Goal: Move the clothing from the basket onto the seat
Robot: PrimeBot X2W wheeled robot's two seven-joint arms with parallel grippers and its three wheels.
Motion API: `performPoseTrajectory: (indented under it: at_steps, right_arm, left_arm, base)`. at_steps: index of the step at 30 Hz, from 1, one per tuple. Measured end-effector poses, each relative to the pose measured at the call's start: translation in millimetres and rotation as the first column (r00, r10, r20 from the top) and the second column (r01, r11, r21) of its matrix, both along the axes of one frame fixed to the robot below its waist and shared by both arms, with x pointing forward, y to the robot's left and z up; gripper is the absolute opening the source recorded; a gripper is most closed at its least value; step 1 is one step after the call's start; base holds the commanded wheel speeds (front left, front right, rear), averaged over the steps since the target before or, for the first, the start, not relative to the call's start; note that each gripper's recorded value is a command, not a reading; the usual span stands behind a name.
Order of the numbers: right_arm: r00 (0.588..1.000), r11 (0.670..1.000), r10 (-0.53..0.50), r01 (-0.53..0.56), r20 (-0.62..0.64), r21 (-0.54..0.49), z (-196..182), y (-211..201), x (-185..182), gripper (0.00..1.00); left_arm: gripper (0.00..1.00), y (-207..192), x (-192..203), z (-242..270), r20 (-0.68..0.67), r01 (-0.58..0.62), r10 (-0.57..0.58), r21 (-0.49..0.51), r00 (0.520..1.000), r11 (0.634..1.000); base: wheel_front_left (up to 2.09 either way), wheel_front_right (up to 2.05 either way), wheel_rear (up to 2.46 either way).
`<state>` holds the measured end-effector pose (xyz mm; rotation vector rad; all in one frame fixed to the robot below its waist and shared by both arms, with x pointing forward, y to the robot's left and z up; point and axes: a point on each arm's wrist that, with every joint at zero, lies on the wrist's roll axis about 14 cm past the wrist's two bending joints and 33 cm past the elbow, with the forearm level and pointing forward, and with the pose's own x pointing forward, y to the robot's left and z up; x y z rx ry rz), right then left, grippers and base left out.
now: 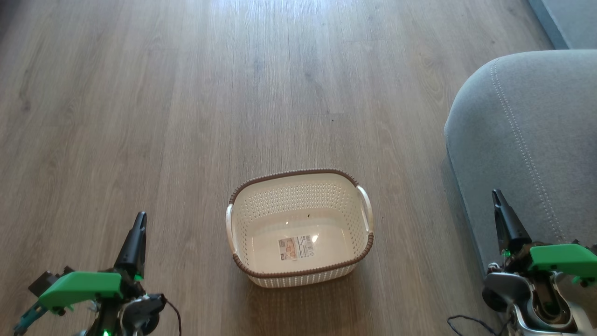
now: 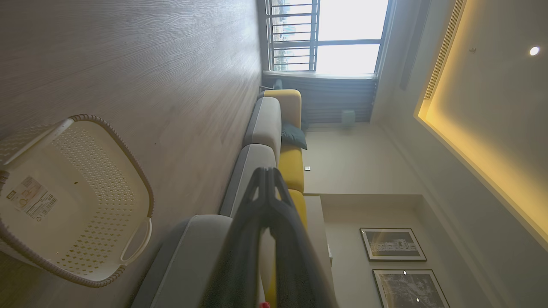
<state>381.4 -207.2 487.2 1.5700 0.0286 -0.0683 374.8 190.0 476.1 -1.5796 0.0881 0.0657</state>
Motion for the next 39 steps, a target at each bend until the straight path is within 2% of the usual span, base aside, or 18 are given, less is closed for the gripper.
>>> performPoseTrajectory:
  at_steps: [39]
  right_arm:
    - [1.0,1.0,0.0,0.0,0.0,0.0,0.0,0.0,0.0,0.0]
  left_arm:
    - [0.0,-0.1,0.0,0.0,0.0,0.0,0.0,0.0,1.0,1.0]
  base:
    - [0.0,0.0,0.0]
